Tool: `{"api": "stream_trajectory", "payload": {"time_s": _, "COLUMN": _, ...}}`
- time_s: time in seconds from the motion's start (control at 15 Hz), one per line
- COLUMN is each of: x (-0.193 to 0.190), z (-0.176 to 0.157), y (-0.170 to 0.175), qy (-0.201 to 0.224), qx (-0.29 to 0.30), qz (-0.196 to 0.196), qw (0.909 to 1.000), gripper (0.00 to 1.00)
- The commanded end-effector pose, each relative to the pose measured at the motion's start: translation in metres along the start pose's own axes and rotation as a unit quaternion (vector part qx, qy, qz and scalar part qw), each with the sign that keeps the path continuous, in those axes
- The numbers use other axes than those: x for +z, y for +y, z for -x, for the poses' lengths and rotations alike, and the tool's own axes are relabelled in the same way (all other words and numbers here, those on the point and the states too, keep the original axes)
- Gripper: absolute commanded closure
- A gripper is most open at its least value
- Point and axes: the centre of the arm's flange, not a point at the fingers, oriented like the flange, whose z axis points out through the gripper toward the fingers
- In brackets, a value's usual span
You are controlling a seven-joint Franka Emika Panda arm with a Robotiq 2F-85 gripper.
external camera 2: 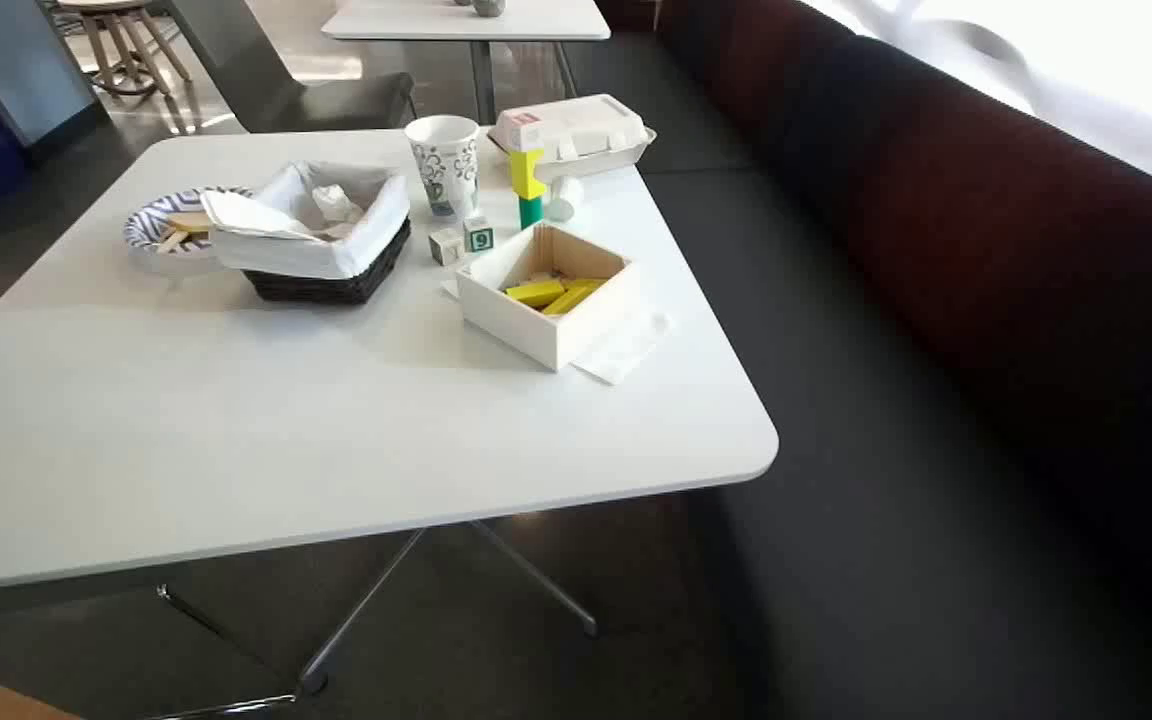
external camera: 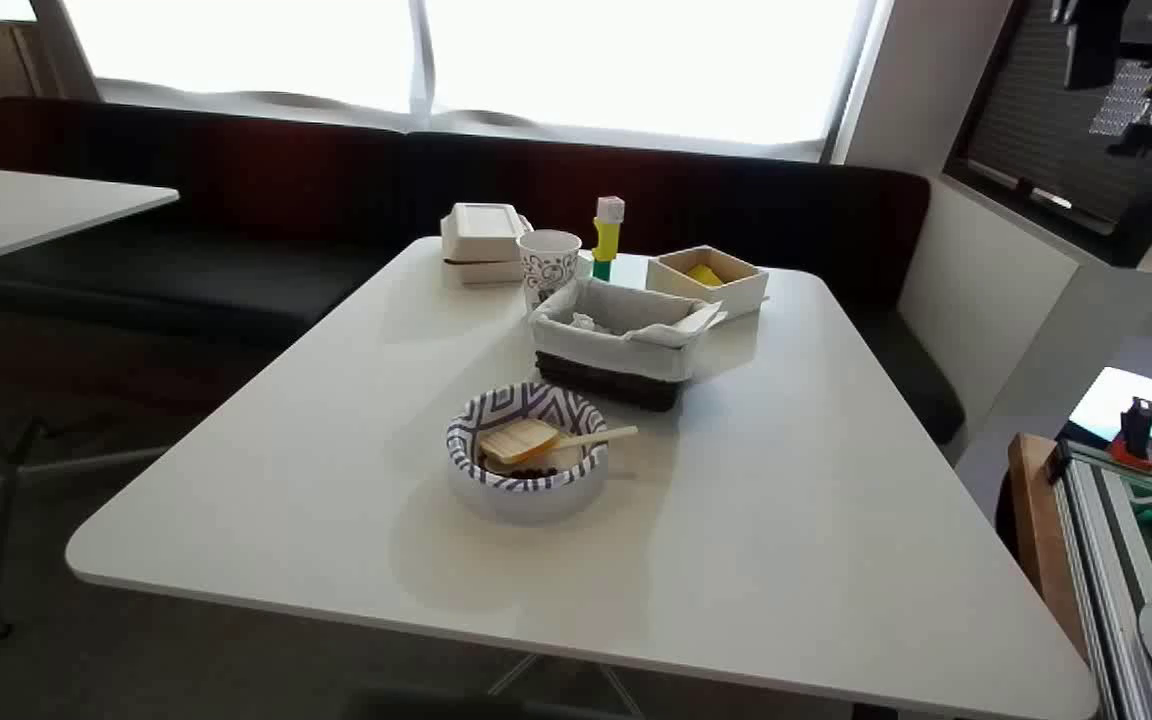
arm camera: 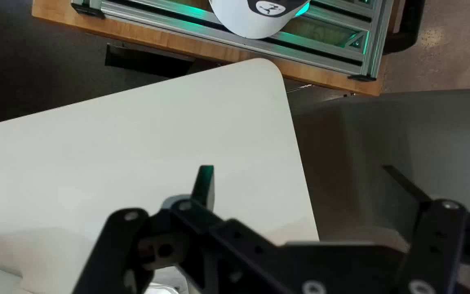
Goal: Remove a block from the box and put it on the tower
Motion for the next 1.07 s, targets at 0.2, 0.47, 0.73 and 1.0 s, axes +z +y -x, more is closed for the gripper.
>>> {"api": "stream_trajectory", "payload": {"time_s": 0.2, "x": 0.0, "z": 0.0, "y": 0.0, "qy": 0.0, "qx": 0.0, "qz": 0.0, "qw": 1.0, "gripper": 0.0}}
{"api": "stream_trajectory", "payload": {"time_s": 0.47, "x": -0.001, "z": -0.011, "y": 0.002, "qy": 0.001, "qx": 0.005, "qz": -0.016, "qw": 0.9999, "gripper": 0.0}}
{"api": "stream_trajectory", "payload": {"time_s": 0.73, "x": -0.002, "z": -0.065, "y": 0.03, "qy": 0.034, "qx": 0.117, "qz": -0.048, "qw": 0.9914, "gripper": 0.0}}
{"api": "stream_trajectory", "payload": {"time_s": 1.0, "x": 0.016, "z": -0.109, "y": 0.095, "qy": 0.09, "qx": 0.22, "qz": -0.027, "qw": 0.9709, "gripper": 0.0}}
